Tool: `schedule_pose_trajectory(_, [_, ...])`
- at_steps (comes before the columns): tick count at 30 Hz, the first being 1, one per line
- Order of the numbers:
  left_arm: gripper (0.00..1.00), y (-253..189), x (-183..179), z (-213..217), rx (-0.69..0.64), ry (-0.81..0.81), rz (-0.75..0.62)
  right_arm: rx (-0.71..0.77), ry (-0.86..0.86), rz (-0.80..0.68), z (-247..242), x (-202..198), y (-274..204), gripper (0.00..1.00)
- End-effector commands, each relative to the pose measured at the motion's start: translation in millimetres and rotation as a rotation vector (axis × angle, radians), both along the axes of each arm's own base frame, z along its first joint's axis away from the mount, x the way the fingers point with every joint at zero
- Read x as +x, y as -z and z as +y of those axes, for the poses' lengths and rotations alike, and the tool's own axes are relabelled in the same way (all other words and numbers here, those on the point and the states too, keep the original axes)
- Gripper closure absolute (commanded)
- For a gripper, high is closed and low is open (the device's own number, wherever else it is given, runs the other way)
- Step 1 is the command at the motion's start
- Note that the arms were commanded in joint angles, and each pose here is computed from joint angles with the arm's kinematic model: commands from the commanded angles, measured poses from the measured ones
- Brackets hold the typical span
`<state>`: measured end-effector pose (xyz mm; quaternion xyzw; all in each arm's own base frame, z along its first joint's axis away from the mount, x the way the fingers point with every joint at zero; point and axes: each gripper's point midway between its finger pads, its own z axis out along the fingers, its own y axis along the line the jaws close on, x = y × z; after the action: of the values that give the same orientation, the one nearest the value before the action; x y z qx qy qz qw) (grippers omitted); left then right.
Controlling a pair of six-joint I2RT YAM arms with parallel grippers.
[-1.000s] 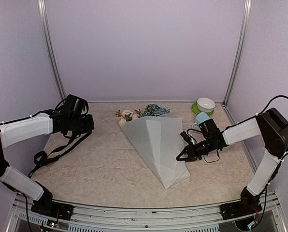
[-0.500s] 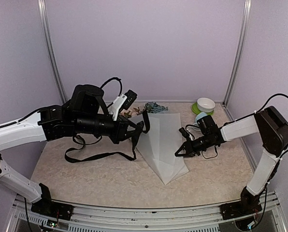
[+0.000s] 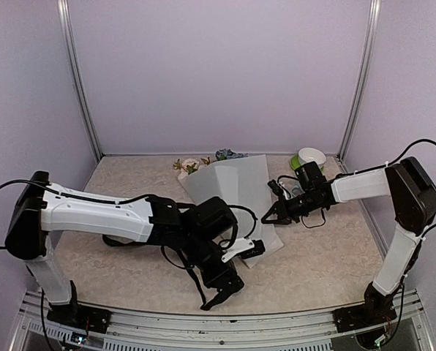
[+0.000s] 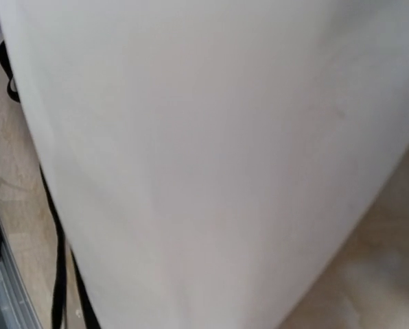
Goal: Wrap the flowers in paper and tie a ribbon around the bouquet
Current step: Place the ribbon at the center of the board.
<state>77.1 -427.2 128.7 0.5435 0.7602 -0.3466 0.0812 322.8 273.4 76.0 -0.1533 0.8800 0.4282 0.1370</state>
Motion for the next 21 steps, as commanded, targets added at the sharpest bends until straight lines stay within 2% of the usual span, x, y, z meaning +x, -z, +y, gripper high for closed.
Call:
schedule_pose_trajectory(1, [1.00,14,19,-49,-0.004,0.055,-0.152,0.011,-0.008,-0.032,1,3,-18,1.00])
schedule_pose_trajectory(5, [0.98,5,48,-104,-0.050,0.067,-0.416,0.024,-0.009,-0.031,3,2,-23,1.00])
schedule_pose_trajectory(6, [0.97,0,49,-117,-0.078,0.095,-0.448,0.025,-0.012,-0.030,3,2,-24,1.00])
schedule_pose_trajectory(9, [0.92,-30,33,-159,-0.206,0.226,-0.447,0.025,-0.022,-0.031,4,2,-28,1.00])
schedule_pose_trajectory(12, [0.90,-49,-2,-188,-0.323,0.378,-0.439,0.014,-0.027,-0.039,3,4,-31,1.00])
schedule_pose_trajectory(16, [0.87,-18,-12,-200,-0.286,0.422,-0.505,0.005,-0.022,-0.043,2,3,-34,1.00])
schedule_pose_trajectory(18, [0.49,-9,-4,-199,-0.251,0.371,-0.503,-0.001,-0.017,-0.043,0,2,-33,1.00])
schedule_pose_trajectory(19, [0.38,-5,1,-197,-0.238,0.351,-0.506,-0.006,-0.015,-0.041,-1,2,-32,1.00])
schedule_pose_trajectory(21, [0.26,-6,3,-191,-0.226,0.338,-0.514,-0.010,-0.014,-0.041,-1,2,-31,1.00])
